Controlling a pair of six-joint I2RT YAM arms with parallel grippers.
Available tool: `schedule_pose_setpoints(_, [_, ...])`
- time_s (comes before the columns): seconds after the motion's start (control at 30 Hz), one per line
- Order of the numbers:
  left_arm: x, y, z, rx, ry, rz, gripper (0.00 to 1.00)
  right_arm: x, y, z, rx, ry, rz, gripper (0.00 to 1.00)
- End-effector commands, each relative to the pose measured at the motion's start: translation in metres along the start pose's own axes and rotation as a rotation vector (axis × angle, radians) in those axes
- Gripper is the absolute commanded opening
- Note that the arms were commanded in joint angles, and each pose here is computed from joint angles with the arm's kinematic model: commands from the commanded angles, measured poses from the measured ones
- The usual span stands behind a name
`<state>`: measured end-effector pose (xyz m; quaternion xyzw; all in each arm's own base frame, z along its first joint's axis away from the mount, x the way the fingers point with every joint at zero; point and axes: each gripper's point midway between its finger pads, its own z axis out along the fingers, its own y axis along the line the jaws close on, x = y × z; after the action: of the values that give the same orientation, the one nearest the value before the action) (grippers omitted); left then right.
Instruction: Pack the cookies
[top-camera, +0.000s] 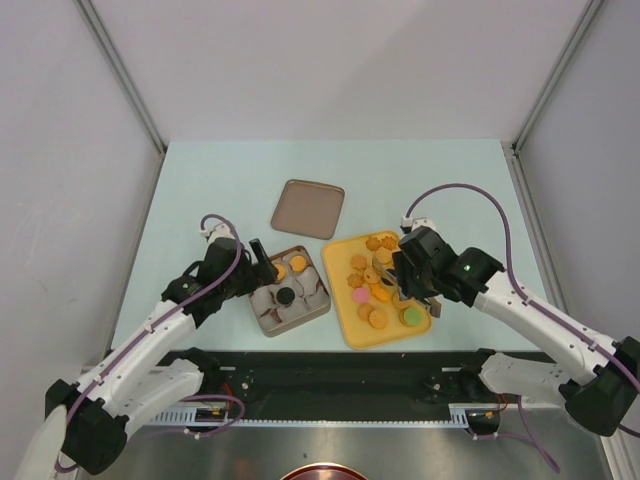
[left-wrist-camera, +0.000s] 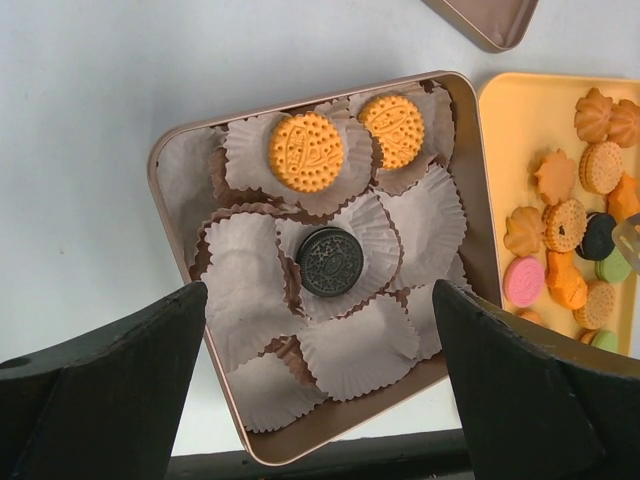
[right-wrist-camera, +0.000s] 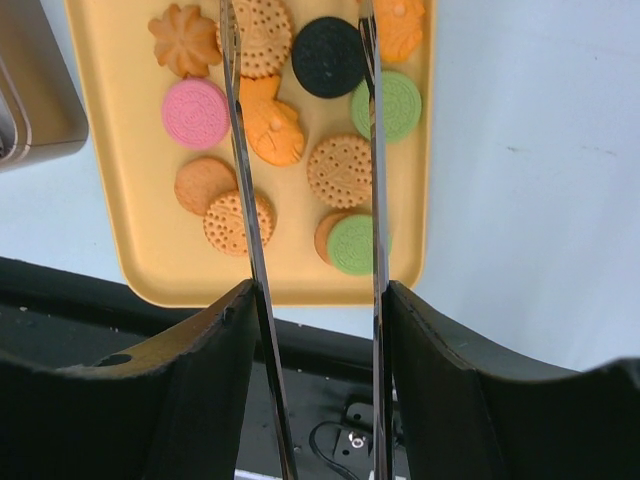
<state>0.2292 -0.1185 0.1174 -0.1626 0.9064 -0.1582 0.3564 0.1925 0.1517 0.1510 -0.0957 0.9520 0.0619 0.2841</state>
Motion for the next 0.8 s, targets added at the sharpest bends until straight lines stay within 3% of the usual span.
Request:
schedule_pose_setpoints(0.0, [-0.002,-0.006,0.003,0.03,-0.007,-0.009,1.0,0.005,-0.007,-0.008,0.011,-0.001,0.039,0.57])
schedule_pose_setpoints(0.77, [-0.001,-0.007,0.005,0.036,-0.002,-0.007,1.0,0.029,-0.009,0.011,0.047,0.145,0.02,0.56])
